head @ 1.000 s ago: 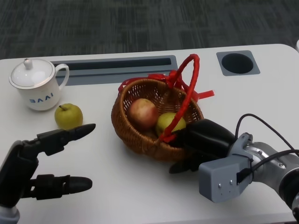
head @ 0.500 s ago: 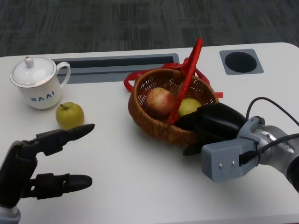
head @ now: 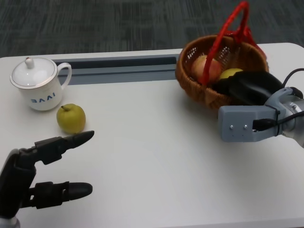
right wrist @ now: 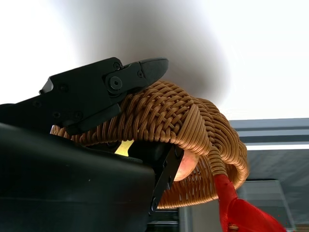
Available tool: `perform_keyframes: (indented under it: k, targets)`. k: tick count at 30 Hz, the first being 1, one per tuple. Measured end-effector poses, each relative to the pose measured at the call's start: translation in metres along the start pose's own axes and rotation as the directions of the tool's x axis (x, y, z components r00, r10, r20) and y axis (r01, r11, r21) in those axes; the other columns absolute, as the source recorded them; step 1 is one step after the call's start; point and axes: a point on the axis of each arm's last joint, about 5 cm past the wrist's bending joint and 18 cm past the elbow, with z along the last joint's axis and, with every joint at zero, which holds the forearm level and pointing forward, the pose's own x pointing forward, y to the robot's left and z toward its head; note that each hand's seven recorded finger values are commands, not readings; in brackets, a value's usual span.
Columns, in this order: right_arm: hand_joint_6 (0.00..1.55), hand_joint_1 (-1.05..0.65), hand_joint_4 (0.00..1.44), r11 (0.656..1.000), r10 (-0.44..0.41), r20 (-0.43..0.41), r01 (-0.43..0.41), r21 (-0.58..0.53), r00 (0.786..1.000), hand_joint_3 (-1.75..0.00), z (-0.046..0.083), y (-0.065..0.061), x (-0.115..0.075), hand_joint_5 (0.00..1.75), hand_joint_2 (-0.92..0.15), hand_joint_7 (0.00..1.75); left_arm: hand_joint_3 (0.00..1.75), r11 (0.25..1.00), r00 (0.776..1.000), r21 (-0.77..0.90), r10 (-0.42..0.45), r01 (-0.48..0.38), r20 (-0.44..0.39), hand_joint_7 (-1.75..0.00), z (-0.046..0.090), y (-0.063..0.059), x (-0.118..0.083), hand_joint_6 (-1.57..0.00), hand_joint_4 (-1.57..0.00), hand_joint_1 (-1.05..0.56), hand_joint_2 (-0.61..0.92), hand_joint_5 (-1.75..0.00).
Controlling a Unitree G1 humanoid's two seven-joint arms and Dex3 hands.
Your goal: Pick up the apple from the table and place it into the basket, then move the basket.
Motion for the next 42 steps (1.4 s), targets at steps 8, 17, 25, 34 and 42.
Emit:
perform_keyframes:
  k: [8, 17, 25, 34, 42]
  targets:
    - [0.93, -0.26, 1.04, 1.000, -0.005, -0.189, -0.001, -0.031, 0.982, -0.06, -0.013, -0.008, -0.001, 0.06, -0.92, 0.00, 0.00, 1.000, 1.000, 0.001, -0.002, 0.002, 0.002, 0.00, 0.002, 0.000, -0.005, -0.75, -0.85, -0.60, 0.77, -0.01]
    - [0.96, -0.28, 1.05, 0.999, 0.017, -0.274, -0.027, -0.032, 0.962, -0.04, -0.018, -0.008, -0.004, 0.03, -0.92, 0.01, 0.00, 1.000, 1.000, 0.003, -0.007, 0.007, -0.006, 0.00, 0.005, 0.000, -0.013, -0.75, -0.85, -0.60, 0.77, 0.00]
    - [0.87, -0.48, 0.98, 0.999, 0.054, -0.267, -0.054, 0.006, 0.962, -0.01, -0.013, 0.000, -0.002, 0.01, -0.84, 0.00, 0.00, 1.000, 1.000, 0.007, -0.007, 0.007, -0.003, -0.01, 0.006, 0.001, -0.014, -0.77, -0.87, -0.61, 0.77, -0.01]
    - [0.49, -0.94, 0.49, 0.989, 0.122, -0.261, -0.095, 0.114, 0.958, 0.00, -0.013, -0.002, -0.002, 0.00, -0.81, 0.00, 0.00, 1.000, 1.000, 0.007, -0.007, 0.007, -0.008, 0.00, 0.007, 0.001, -0.017, -0.77, -0.87, -0.60, 0.76, 0.00]
    - [0.19, -0.92, 0.23, 0.967, 0.159, -0.168, -0.119, 0.227, 0.973, 0.00, -0.010, -0.006, -0.001, 0.00, -0.78, 0.00, 0.00, 1.000, 1.000, 0.007, -0.005, 0.005, 0.002, 0.00, 0.007, 0.000, -0.015, -0.77, -0.87, -0.61, 0.76, 0.00]
